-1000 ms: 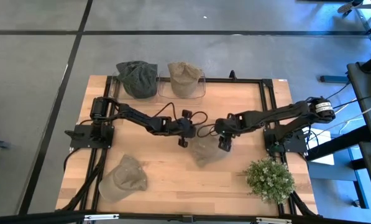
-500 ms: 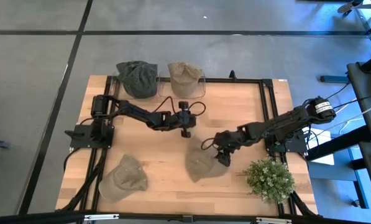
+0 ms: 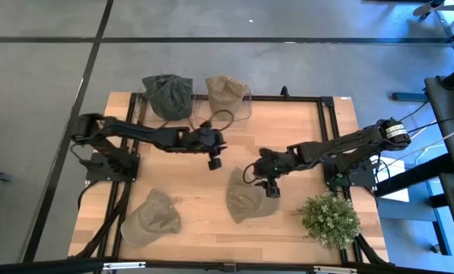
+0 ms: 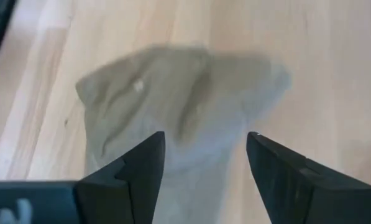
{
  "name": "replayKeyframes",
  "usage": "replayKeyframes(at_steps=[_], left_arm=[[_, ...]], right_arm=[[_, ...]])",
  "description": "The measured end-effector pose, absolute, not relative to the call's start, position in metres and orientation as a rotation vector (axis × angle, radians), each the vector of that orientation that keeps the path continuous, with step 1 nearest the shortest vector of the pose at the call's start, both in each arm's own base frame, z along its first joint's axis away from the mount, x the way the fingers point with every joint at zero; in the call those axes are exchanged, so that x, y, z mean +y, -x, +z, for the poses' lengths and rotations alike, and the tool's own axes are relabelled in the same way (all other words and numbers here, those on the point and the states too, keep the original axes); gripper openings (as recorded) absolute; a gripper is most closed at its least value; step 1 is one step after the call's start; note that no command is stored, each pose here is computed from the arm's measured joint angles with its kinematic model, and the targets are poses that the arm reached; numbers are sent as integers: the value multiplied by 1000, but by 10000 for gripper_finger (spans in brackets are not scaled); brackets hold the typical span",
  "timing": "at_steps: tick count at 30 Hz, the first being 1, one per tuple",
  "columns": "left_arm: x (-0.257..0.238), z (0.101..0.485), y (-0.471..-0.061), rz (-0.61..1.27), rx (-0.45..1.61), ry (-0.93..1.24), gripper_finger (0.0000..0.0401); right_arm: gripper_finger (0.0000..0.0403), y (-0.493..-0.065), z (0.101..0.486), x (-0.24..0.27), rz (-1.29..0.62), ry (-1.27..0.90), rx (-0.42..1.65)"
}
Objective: Pick & Place hat
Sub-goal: Put the right brown cap into the right transparent bin
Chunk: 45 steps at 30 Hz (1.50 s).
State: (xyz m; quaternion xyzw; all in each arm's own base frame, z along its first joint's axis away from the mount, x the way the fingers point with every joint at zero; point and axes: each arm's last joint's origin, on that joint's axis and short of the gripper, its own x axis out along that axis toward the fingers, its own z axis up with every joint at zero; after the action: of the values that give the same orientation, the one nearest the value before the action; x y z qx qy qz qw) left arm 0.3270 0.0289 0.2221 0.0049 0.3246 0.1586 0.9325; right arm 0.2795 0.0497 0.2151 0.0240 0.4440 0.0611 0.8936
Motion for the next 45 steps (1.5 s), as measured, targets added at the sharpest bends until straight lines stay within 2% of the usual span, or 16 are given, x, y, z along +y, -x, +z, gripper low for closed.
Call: replayKeyframes(at_steps=[7,13,21,26,38,42,45], left_arm=[[15,217,-273,399,518,130,75],[8,216,-252,387,449,164,75],[3,213,-248,365,464,151,75],[3,212,-248,359,483,123,75],[2,209,-246,357,520,110,75],[2,209,-246,358,523,109,75],[2,209,-246,360,523,103,75]], right_arm=[[226,-300,248,38,206,154,780],[226,-338,260,23,333,238,764],[226,-389,217,19,456,308,991],[226,-410,193,22,540,249,1069],[225,-425,133,25,645,231,1156],[205,-427,129,25,633,240,1166],[167,-427,128,24,621,249,1168]])
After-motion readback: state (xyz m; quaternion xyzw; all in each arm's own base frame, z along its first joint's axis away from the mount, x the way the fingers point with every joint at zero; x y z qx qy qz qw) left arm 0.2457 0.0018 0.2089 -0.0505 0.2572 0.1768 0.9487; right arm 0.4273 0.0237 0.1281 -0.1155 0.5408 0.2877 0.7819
